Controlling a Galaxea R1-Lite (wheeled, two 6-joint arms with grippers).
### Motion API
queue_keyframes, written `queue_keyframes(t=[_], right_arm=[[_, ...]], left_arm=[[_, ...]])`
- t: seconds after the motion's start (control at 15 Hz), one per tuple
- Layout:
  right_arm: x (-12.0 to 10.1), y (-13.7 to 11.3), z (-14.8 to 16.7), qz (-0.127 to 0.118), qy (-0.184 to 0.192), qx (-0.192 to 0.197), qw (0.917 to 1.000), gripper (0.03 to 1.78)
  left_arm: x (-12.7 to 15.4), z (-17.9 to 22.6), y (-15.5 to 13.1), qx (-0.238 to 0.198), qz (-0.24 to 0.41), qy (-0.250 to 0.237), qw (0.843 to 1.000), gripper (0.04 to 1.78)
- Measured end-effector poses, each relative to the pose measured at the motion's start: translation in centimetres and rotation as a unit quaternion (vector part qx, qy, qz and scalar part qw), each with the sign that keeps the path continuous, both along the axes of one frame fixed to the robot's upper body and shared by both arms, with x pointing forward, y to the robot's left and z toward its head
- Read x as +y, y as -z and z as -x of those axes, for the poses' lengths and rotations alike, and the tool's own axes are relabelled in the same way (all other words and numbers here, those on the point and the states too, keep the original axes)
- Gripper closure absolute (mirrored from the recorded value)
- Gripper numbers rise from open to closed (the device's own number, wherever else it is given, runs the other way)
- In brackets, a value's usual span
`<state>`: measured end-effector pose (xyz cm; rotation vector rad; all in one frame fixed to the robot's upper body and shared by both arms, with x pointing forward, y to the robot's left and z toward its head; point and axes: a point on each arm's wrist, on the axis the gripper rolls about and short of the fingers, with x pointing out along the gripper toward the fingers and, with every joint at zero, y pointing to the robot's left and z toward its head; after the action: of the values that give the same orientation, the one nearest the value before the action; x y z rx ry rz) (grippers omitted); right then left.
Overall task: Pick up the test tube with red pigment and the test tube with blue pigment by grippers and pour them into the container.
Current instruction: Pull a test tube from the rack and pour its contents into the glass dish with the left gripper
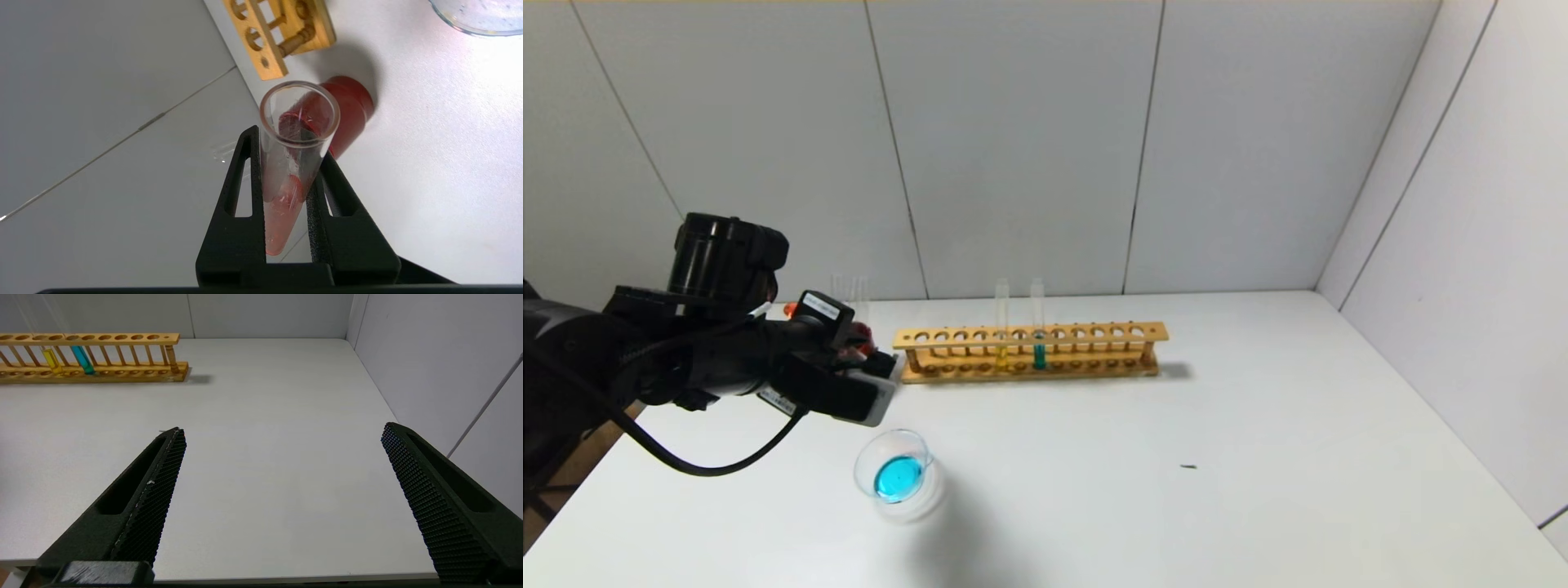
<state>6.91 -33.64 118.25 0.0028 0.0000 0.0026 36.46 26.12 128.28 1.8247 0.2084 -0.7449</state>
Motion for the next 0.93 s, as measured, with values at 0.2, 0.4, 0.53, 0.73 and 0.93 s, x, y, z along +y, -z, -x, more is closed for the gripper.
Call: queue_keyframes(t=[0.2, 0.4, 0.53, 0.73, 0.93], right_arm=[[0.0, 0.0, 0.0, 0.0, 0.0, 0.0, 1.0, 0.06], [0.0, 0.0, 0.0, 0.0, 0.0, 0.0, 1.0, 0.06], [0.0, 0.0, 0.0, 0.0, 0.0, 0.0, 1.0, 0.06], [0.0, 0.0, 0.0, 0.0, 0.0, 0.0, 1.0, 0.06], [0.0, 0.0, 0.0, 0.0, 0.0, 0.0, 1.0, 0.06]], left_arm=[[0.1, 0.3, 1.2, 0.016, -0.024, 0.007, 1.0, 1.49], [0.0, -0.1, 2.2, 0.031, -0.037, 0.005, 0.999, 1.49], [0.1, -0.4, 2.7, 0.034, -0.065, 0.018, 0.997, 1.49], [0.6, -1.1, 3.1, 0.033, -0.099, 0.03, 0.994, 1.49], [0.8, -1.9, 3.6, 0.025, -0.114, 0.036, 0.993, 1.49]])
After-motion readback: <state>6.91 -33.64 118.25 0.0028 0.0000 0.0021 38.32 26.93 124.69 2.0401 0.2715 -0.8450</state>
